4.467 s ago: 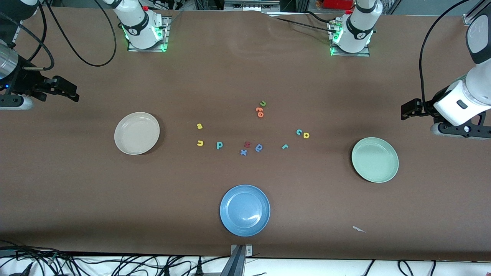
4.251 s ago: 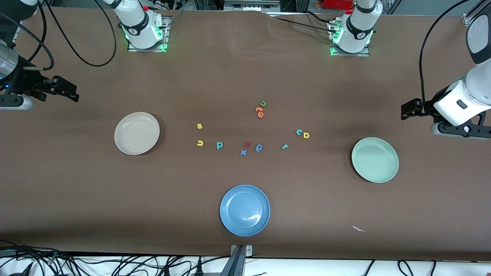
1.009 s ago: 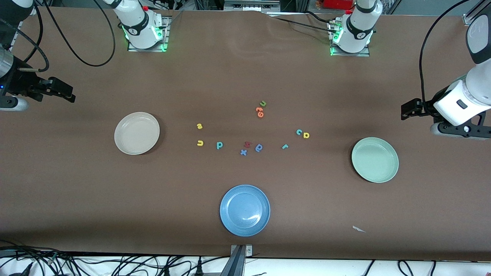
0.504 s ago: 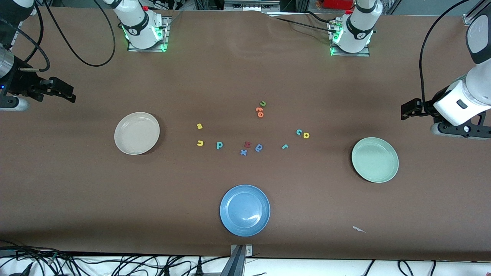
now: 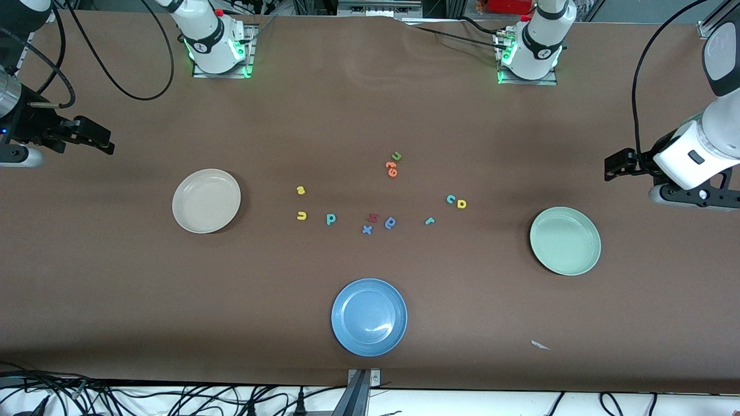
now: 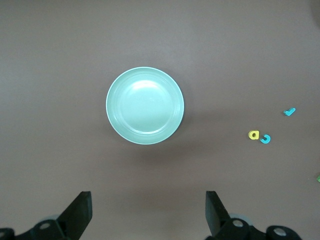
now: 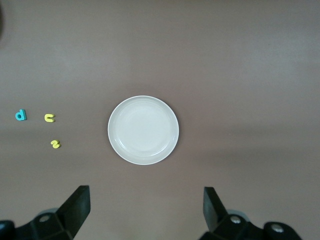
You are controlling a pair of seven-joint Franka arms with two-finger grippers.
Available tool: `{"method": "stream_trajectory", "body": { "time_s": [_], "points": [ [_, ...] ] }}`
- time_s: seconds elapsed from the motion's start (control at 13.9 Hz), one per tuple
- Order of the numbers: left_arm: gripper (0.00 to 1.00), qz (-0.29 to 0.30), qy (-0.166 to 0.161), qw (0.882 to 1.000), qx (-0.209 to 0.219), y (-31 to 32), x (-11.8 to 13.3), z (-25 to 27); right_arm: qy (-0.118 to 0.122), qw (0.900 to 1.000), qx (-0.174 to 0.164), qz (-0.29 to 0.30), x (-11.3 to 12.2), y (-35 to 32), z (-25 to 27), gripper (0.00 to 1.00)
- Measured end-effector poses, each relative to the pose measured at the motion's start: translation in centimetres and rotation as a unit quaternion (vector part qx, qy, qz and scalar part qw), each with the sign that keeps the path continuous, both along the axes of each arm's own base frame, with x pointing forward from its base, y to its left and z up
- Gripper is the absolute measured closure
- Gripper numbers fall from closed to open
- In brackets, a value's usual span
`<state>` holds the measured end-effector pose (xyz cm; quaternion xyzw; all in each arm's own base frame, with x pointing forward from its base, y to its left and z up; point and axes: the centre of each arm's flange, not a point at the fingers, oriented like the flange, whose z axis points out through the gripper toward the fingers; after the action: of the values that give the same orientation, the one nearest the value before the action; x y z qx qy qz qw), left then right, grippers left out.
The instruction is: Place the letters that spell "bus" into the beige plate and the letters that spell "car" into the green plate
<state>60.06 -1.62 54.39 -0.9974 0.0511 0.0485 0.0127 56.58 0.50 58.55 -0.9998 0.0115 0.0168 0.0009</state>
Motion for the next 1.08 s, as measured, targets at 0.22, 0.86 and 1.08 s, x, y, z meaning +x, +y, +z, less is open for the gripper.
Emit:
{"method": "stream_trajectory", "body": {
  "time_s": [0.22,0.86,1.08],
  "points": [
    [0.00,0.000,0.000,1.000,0.000,0.00,0.00,0.00,0.000,1.000,0.000,0.000,0.00,0.00,0.00,0.00],
    [0.00,0.000,0.000,1.000,0.000,0.03,0.00,0.00,0.000,1.000,0.000,0.000,0.00,0.00,0.00,0.00],
    [0.00,0.003,0.000,1.000,0.000,0.35,0.02,-0.02,0.000,1.000,0.000,0.000,0.00,0.00,0.00,0.00]
  ]
}}
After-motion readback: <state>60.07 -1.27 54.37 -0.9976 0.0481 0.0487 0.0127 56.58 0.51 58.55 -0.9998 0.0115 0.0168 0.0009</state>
